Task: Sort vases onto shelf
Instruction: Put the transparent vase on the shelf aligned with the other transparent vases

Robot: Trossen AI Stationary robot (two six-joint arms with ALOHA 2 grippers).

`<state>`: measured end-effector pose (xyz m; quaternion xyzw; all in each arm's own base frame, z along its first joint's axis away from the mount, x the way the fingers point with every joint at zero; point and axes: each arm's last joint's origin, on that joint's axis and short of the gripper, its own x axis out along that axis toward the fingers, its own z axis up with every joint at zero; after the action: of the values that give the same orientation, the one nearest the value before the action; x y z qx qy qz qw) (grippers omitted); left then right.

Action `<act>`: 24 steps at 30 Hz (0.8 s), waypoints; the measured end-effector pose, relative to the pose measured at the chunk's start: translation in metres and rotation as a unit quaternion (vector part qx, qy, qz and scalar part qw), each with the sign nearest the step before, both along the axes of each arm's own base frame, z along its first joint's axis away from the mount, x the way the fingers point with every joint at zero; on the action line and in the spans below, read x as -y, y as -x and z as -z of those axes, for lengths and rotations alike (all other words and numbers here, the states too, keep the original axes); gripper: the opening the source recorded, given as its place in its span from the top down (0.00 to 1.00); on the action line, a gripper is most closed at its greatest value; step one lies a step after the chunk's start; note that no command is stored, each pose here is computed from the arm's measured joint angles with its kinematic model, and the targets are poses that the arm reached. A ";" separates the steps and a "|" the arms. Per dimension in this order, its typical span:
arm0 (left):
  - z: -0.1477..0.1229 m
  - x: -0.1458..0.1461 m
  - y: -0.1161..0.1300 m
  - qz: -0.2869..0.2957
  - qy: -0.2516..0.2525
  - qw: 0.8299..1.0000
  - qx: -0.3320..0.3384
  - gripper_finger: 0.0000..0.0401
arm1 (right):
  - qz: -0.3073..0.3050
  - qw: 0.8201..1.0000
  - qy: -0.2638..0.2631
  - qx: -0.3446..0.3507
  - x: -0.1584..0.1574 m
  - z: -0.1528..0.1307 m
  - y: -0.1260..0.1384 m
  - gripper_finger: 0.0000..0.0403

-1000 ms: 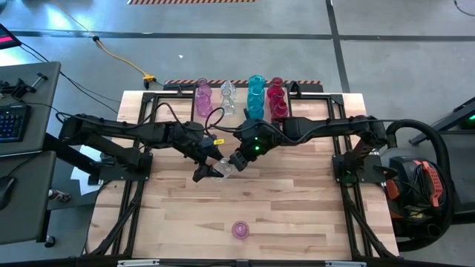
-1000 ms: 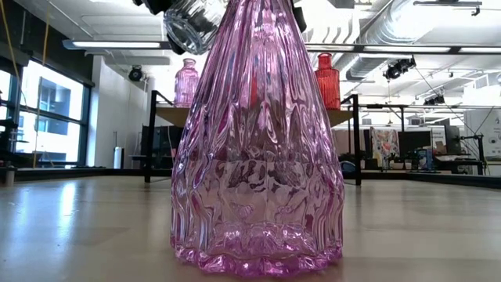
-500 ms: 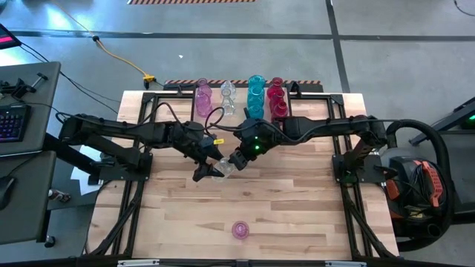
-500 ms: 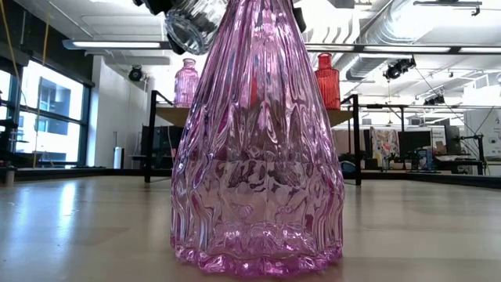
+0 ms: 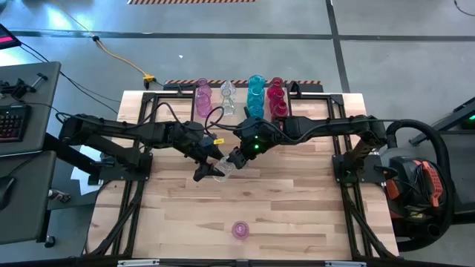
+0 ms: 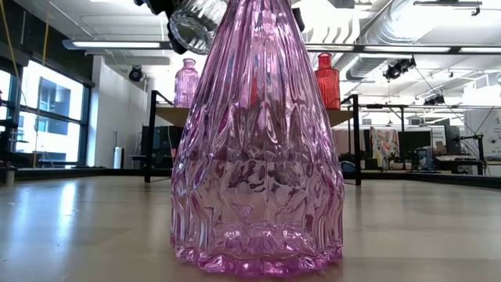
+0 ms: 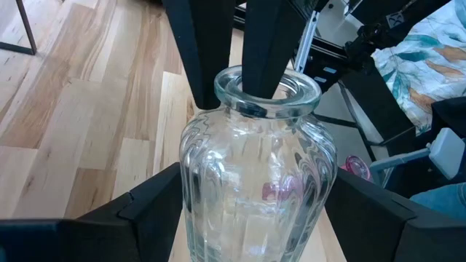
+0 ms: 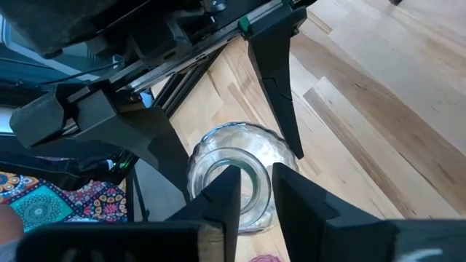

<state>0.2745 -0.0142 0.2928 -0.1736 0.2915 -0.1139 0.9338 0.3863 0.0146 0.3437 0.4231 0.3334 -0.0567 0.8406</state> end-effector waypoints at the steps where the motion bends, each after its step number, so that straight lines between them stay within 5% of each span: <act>1: 0.000 0.000 0.000 0.000 0.000 1.000 0.000 0.31 | 0.001 1.000 -0.001 0.000 0.000 0.000 0.000 0.80; 24: 0.000 0.000 0.000 0.003 -0.004 1.000 0.000 0.31 | 0.019 0.999 -0.024 0.025 0.001 -0.026 0.020 0.73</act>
<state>0.2742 -0.0140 0.2926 -0.1690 0.2925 -0.1153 0.9341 0.3666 0.0139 0.3693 0.4505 0.3059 -0.0539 0.8370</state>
